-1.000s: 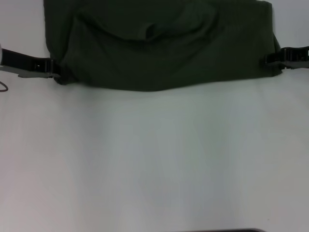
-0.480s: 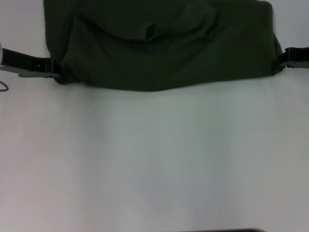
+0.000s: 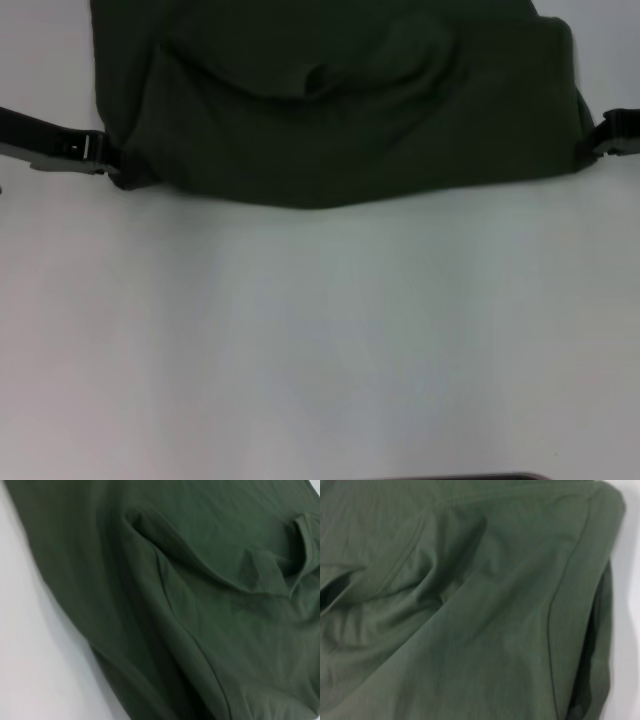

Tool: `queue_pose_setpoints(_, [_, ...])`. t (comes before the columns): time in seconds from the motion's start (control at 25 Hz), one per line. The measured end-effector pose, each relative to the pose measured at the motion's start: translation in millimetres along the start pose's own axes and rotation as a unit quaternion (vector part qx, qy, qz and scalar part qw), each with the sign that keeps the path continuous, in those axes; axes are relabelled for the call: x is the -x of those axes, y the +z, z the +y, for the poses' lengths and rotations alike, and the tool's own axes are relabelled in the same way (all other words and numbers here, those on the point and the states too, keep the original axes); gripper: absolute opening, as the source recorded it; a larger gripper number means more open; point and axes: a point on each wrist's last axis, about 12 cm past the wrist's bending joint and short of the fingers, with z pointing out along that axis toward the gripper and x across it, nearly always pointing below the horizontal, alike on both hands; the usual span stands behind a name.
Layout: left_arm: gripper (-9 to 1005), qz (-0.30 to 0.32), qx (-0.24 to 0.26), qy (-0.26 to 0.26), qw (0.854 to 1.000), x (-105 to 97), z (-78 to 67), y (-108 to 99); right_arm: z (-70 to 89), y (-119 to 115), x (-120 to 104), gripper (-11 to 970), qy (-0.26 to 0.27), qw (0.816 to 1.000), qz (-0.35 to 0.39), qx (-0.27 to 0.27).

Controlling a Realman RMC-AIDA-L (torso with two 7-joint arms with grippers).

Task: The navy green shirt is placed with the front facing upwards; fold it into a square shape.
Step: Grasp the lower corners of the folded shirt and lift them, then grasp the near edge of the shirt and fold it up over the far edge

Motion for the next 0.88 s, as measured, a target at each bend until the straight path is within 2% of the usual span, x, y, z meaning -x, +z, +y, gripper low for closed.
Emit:
queue_pose_setpoints(0.28, [41, 0.073, -0.028, 0.019, 0.997, -11, -6.7, -15, 10.2, -21, -8, 28, -0.023, 0.996, 0.083, 0.002])
queue_pose_setpoints(0.52, [42, 0.134, -0.045, 0.021, 0.990, -26, -11.3, -20, 10.8, -23, -23, 28, -0.026, 0.989, 0.144, -0.005])
queue_pose_setpoints(0.72, [39, 0.195, -0.063, 0.020, 0.979, -44, -15.3, -20, 16.6, -17, -41, 27, -0.040, 0.977, 0.209, 0.003])
queue_pose_setpoints(0.76, [39, 0.219, -0.073, 0.027, 0.973, -49, -17.7, -20, 17.8, -16, -44, 27, -0.044, 0.974, 0.221, 0.005])
queue_pose_setpoints(0.88, [39, 0.246, -0.083, 0.040, 0.965, -54, -21.0, -22, 22.6, -17, -53, 27, -0.059, 0.964, 0.257, 0.020])
